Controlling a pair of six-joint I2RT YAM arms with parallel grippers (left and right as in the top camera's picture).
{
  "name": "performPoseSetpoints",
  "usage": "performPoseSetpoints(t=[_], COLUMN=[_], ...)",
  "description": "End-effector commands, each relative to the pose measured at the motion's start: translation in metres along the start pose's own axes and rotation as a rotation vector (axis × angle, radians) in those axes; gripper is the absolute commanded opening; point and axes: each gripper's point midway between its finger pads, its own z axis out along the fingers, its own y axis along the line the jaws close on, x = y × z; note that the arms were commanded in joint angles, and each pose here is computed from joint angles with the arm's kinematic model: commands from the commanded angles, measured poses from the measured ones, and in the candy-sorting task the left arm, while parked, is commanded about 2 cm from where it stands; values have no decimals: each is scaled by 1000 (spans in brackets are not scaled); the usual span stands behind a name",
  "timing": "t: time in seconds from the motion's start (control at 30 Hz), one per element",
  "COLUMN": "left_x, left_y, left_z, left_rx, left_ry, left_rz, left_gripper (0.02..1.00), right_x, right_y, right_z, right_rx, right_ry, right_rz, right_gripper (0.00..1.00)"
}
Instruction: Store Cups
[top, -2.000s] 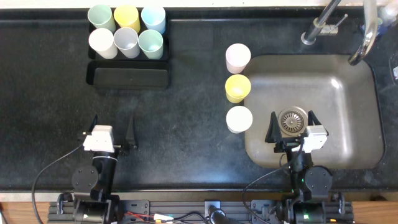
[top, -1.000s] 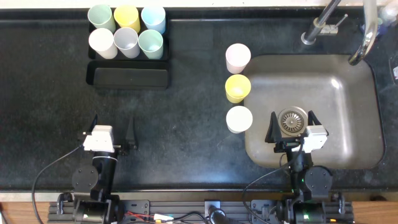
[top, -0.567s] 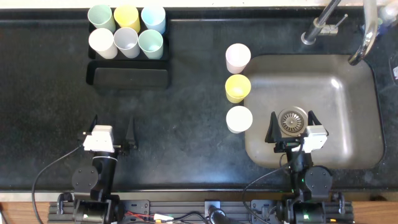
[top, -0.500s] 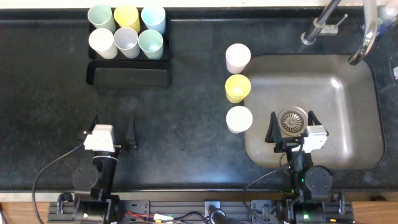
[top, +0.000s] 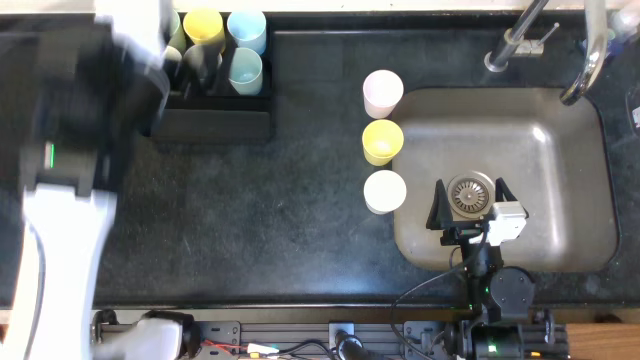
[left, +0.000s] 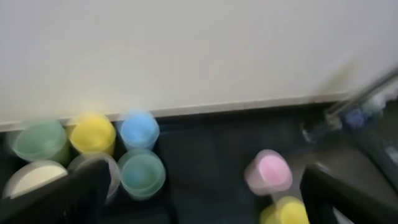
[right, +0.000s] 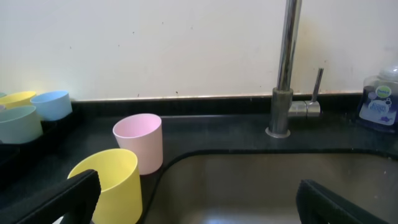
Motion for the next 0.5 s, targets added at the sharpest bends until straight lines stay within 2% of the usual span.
performPoseSetpoints(t=[0.03,0.17,0.27,0.37,0.5], left_x=[-5,44,102,144,177], left_y=[-54,-101,-129,-148,-156], left_z=[93,161,204,228,241], left_rx=[22,0,-27,-50,-85], left_ry=[206,380,518,598,656], left_rz=[-153,-234,-317,-373,-411], left_gripper=[998,998,998,998,1000], right_x=[4,4,4,4,4], right_y=[2,2,2,2,2], right_z=[0,0,0,0,0], right_rx=[-11,-11,-11,-11,-11], right_ry=[1,1,1,1,1], right_rz=[3,3,3,3,3], right_gripper=[998,998,996,996,998])
